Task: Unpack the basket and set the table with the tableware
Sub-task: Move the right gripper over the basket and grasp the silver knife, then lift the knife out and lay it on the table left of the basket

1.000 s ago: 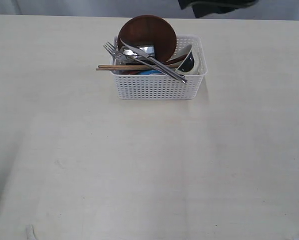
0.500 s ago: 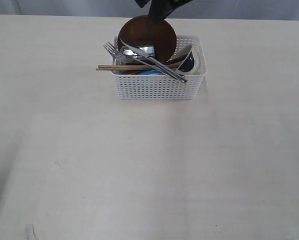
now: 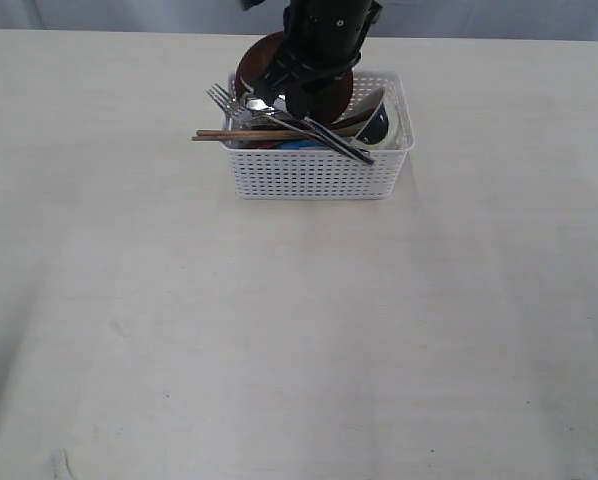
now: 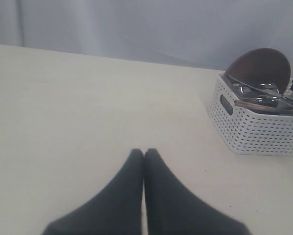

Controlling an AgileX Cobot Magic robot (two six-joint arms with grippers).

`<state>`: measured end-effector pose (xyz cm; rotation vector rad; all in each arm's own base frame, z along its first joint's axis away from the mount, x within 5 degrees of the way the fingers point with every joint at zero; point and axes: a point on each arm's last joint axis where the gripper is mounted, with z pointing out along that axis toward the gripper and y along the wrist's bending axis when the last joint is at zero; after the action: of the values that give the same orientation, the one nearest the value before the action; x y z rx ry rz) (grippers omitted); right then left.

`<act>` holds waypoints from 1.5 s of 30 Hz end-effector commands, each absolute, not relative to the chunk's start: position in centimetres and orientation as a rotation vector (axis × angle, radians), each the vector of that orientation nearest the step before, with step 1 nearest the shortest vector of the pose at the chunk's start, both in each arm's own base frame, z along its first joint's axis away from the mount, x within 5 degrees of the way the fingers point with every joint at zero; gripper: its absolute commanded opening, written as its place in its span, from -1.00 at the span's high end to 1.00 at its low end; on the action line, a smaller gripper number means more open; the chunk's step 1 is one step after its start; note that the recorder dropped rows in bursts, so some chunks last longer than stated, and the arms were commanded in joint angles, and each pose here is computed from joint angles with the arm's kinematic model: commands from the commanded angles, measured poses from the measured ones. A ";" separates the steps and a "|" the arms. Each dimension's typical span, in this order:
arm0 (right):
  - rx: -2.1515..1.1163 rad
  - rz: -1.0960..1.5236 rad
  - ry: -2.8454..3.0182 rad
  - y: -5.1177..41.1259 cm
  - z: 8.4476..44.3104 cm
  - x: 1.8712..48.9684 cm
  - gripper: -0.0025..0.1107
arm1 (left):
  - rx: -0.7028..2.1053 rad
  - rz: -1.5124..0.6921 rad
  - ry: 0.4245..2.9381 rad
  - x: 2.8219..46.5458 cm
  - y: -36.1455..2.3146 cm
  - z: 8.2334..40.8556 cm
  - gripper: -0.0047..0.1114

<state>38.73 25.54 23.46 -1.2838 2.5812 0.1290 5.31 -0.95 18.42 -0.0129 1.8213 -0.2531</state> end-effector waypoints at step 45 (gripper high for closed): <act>-1.189 0.089 2.526 25.4 26.3 39.2 0.96 | -0.016 -0.257 1.810 5.3 -1.0 18.4 0.92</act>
<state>39.56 25.65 23.75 -1.2418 2.5801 0.0785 5.31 -0.94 18.42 -0.0115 1.8212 -0.2510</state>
